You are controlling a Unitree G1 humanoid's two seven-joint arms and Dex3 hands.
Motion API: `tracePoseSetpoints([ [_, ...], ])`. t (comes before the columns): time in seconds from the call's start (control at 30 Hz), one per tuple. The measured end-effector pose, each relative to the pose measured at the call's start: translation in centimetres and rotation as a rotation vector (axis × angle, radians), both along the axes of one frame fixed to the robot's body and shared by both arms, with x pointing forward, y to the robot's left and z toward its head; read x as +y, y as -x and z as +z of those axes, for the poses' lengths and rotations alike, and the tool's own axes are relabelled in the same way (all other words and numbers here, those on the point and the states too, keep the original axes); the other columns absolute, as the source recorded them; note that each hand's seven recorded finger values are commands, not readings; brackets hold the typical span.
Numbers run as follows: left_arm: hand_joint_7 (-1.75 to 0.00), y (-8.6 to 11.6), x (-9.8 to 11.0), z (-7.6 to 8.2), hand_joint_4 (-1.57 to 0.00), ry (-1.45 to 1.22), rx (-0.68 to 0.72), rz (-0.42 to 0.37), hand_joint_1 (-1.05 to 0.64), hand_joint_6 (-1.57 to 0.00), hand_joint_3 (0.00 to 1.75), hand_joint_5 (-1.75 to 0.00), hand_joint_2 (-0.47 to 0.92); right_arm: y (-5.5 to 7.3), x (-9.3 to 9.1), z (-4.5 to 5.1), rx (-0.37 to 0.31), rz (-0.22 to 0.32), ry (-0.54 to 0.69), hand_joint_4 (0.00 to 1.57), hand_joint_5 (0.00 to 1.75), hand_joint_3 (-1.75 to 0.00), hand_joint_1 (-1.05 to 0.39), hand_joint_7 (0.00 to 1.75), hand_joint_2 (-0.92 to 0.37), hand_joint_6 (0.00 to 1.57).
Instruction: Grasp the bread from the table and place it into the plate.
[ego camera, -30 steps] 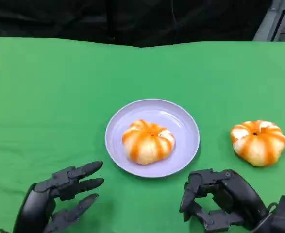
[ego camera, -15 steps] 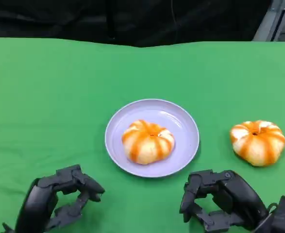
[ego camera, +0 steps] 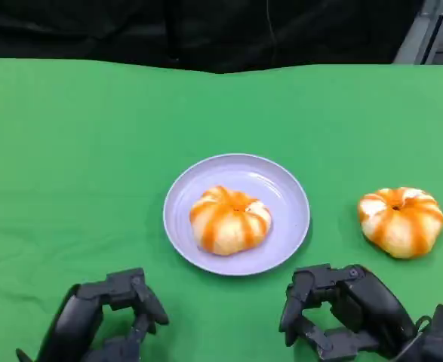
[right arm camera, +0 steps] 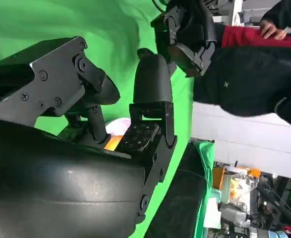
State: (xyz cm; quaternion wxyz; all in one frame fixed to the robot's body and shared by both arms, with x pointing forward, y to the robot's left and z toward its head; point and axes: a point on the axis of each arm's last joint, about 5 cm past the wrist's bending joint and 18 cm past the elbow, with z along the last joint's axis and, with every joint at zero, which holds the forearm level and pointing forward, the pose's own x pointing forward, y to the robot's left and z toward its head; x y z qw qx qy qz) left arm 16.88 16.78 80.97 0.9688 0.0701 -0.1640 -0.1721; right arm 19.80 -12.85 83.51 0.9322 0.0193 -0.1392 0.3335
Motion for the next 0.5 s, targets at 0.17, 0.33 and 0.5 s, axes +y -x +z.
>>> tracePoseSetpoints([
  [0.17,-1.35,0.17,-0.35,-0.09,-0.8,-0.012,-0.001,-0.016,-0.12,-0.87,1.15,-1.57,0.53,0.18,-0.04,-0.1,0.005,-0.003,0.001,0.92,1.38,-1.09,0.09,1.1,-0.57,0.92],
  [0.33,-1.35,0.34,-0.47,-0.19,-0.8,-0.013,0.004,-0.019,-0.11,-0.87,1.15,-1.57,0.54,0.26,-0.08,-0.1,0.004,-0.002,0.0,0.9,1.4,-1.09,0.1,1.12,-0.57,0.91],
  [0.5,-1.34,0.35,-0.54,-0.19,-0.8,-0.012,0.003,-0.016,-0.13,-0.86,1.18,-1.59,0.53,0.27,-0.14,-0.12,0.006,-0.006,-0.008,0.9,1.4,-1.06,0.1,1.11,-0.59,0.91],
])
